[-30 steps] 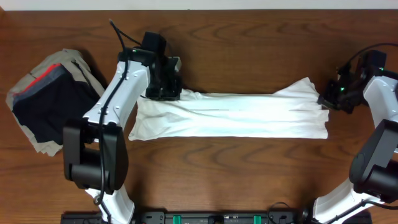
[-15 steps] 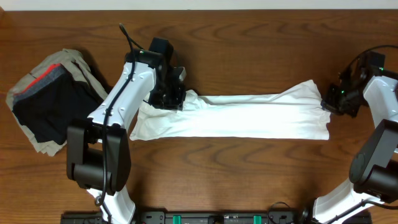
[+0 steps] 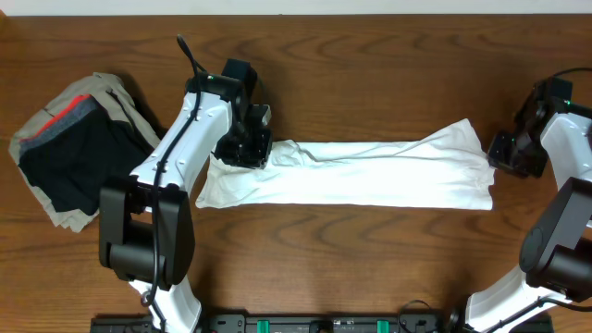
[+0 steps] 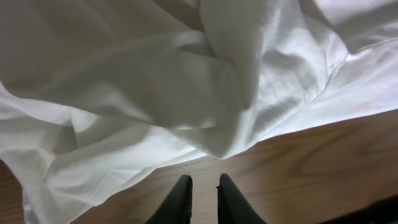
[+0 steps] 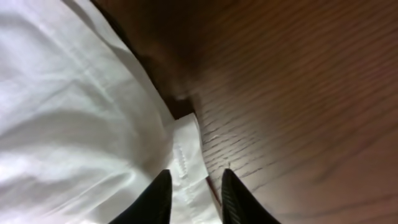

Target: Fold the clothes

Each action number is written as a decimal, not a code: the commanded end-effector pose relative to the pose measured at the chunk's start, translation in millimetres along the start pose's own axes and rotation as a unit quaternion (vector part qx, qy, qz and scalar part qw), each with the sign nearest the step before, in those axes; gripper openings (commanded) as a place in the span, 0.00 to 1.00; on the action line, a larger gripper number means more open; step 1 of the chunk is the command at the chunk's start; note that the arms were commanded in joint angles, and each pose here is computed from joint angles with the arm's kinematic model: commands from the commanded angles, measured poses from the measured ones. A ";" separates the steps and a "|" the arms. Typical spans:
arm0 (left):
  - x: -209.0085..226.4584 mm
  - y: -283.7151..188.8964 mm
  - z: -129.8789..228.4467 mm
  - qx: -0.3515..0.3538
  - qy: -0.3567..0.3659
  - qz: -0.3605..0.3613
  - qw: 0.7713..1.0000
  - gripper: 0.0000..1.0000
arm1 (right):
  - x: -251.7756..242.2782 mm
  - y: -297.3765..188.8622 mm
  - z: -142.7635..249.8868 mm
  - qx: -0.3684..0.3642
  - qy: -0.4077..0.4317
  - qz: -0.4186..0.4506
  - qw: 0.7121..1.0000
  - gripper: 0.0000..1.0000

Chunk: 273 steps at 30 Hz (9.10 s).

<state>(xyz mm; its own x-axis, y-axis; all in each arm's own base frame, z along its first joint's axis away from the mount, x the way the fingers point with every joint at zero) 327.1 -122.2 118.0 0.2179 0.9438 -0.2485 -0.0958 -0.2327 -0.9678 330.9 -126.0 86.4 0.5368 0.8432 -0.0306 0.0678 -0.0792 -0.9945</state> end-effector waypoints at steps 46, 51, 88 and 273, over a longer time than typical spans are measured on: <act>-21.9 -6.2 -41.6 -0.106 0.036 0.006 0.994 0.45 | 51.8 55.5 46.1 0.008 -0.085 -0.168 0.982 0.19; -20.4 -0.4 -42.5 -0.100 0.035 0.005 0.994 0.49 | 51.7 55.5 46.5 0.009 -0.085 -0.168 0.982 0.19; -121.0 46.9 9.8 0.056 0.018 0.133 0.989 0.06 | 50.4 55.6 49.6 0.017 -0.082 -0.165 0.983 0.18; 55.1 26.5 -5.5 -0.027 -0.221 -0.101 0.970 0.28 | 43.4 57.3 53.0 0.026 -0.080 -0.142 0.986 0.20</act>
<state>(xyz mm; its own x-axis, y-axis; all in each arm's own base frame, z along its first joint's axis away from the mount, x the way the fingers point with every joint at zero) 325.2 -89.8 70.4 -0.1958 0.9804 -0.0209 -0.0856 -0.0383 -0.9956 330.1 -62.9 37.9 0.3222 0.8959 0.3058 0.2303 0.2392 -0.9433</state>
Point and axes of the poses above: each gripper's point midway between its finger pads, its own y axis out along the fingers, its own x axis along the line the jaws close on, z = x × y, the point moved 4 cm from there along -y, back along the fingers, and after that the axes turned 4 degrees about y, right-handed, at the moved point
